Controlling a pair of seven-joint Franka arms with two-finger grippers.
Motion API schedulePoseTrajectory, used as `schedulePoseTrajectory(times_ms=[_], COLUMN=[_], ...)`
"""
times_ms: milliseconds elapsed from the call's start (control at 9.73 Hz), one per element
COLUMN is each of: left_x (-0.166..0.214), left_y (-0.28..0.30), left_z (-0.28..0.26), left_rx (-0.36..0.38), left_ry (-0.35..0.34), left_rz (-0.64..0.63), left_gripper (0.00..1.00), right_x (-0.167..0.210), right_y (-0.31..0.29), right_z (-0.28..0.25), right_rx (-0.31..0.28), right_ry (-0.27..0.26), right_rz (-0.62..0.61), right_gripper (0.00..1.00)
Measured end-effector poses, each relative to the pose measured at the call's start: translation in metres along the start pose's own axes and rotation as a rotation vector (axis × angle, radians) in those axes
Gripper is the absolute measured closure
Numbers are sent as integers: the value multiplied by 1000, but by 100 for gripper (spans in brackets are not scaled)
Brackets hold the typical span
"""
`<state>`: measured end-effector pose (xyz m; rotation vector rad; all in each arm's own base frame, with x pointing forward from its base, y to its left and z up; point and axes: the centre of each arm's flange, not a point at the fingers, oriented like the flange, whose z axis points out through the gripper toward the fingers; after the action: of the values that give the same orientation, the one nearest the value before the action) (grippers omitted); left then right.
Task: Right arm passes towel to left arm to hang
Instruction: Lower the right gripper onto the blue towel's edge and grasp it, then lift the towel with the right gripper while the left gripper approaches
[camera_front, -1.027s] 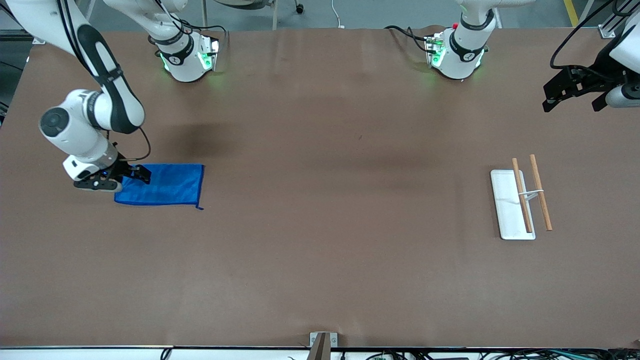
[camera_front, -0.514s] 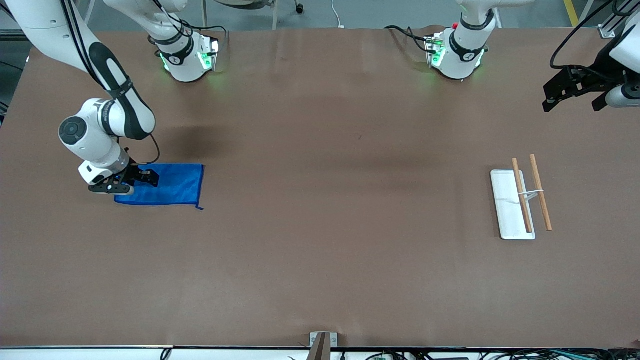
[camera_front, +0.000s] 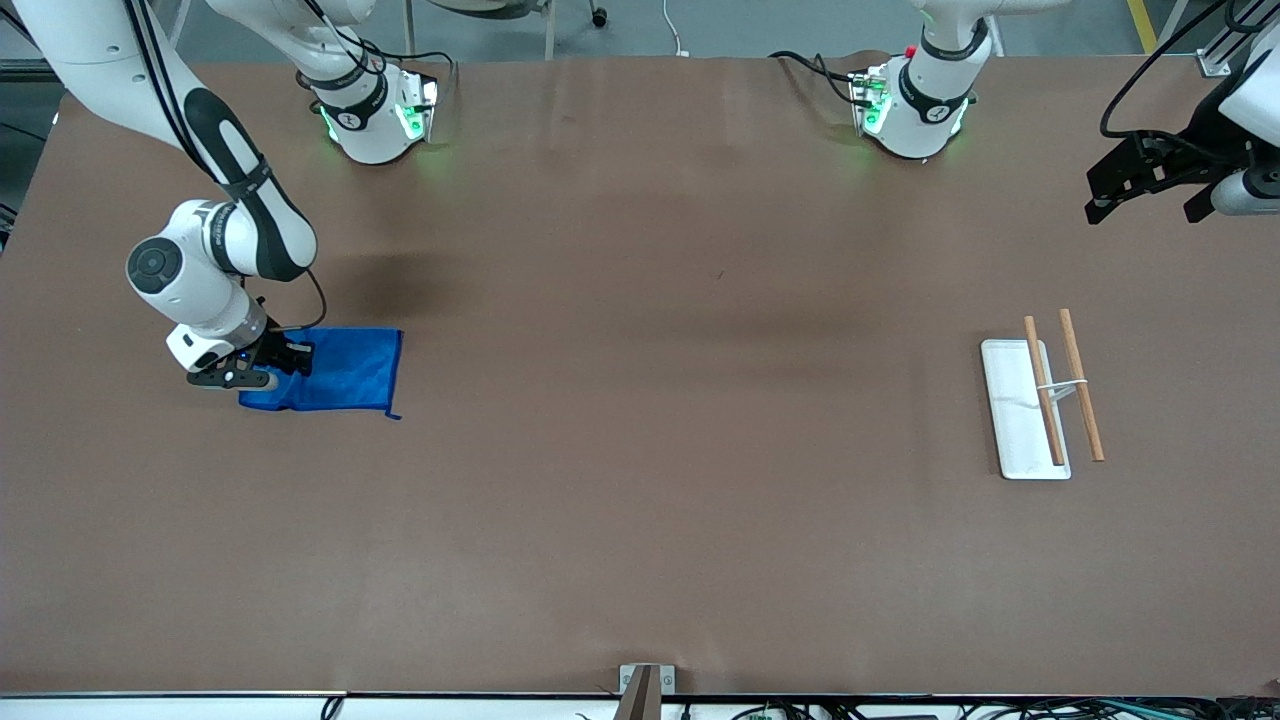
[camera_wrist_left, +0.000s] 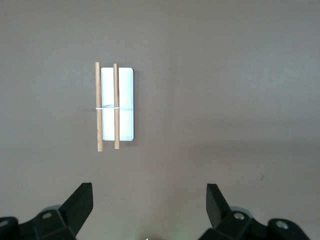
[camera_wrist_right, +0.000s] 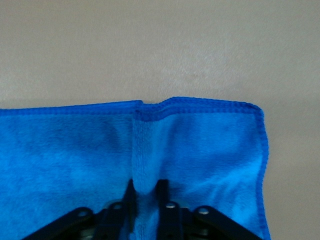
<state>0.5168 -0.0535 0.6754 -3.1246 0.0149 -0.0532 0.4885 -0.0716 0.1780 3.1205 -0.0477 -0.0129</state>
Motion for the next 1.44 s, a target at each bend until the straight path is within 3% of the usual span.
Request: schedulePoseTrajectory(times_ms=[103,411,616,719,822,1027,1233,1438], left_x=[0,0,0,0,0,0,-1,-2], left_y=[0,0,-1,-1,-2,-3,-3,4], left_z=[0,0,0,0,0,0,2,6], left_rx=[0,0,0,0,0,0,1,-45], left_ry=[0,0,-1,-1,-1,-4,-16,-36], left_rz=[0,-1,-1,0,1,2,3,10], left_gripper=[0,0,0,0,0,0,0,0], right_x=[5,43,70,81,87,92,96,90], right_y=[-1,-17,-20,-31,-55,-111,-170,-237], right_z=[-11,-106,-179,-204,-219,-242,-273,-298], right_rx=[7,23,22,29,71,249,471,637], right_ry=[-50,-142,-140,-113,-85,-36,-8,25], right_rz=[6,5,4,-11,-21,-6,14,39], right_gripper=[97,97,97,97,97,97,97,97])
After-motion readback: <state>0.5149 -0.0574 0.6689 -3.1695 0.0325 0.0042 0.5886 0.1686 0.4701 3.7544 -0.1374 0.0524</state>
